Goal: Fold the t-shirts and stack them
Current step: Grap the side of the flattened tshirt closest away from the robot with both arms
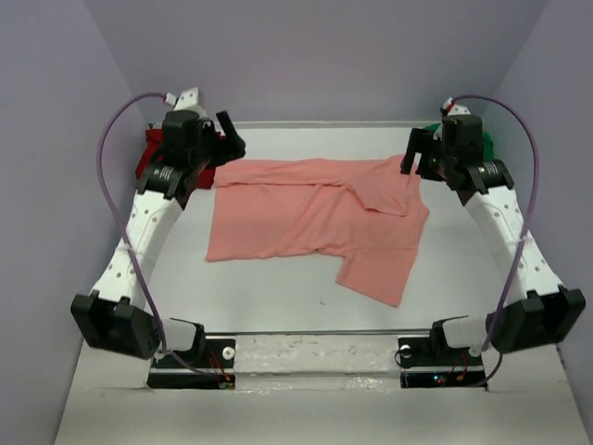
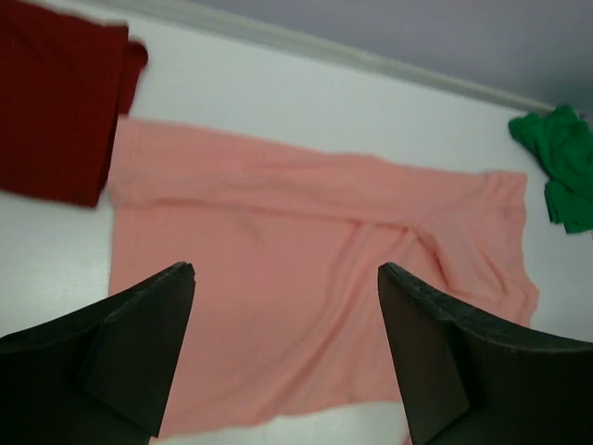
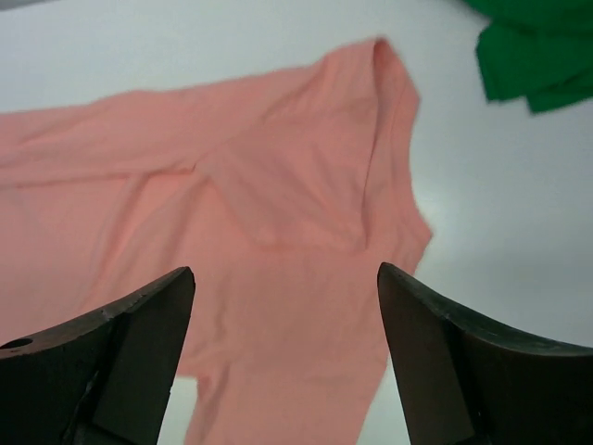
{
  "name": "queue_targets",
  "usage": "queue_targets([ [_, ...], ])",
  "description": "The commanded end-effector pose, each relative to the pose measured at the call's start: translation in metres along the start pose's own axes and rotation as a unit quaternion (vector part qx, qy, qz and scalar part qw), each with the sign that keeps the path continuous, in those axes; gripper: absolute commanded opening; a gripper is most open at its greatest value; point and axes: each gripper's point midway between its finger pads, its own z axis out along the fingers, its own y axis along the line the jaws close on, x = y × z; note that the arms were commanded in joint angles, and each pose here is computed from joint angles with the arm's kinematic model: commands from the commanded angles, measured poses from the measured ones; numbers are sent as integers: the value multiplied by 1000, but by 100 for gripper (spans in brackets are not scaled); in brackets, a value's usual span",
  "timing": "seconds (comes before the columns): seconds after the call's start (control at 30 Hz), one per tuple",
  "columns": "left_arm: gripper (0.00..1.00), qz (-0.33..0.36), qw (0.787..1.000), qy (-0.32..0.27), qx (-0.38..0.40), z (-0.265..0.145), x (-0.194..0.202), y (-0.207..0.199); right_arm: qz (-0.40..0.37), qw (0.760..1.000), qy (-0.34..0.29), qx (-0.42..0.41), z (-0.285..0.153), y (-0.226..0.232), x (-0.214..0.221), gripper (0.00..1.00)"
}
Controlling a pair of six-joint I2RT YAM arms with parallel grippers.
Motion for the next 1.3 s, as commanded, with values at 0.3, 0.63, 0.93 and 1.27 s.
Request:
queue_targets([
  [0.3,82,-202,949,234,58,-72,223,55,148,981,112,-48,-98,-10,177,75],
  [0.63,77,-232,937,244,-92,-85,256,110,204,956,199,64,-116,-12,252,61],
  [0.93,77,-203,946,193,-165,-91,236,142,199,944,234,123,-116,-13,315,54],
  [1.27,78,-192,951,190,-147,-86,222,140,147,937,266,170,-103,3,368,55],
])
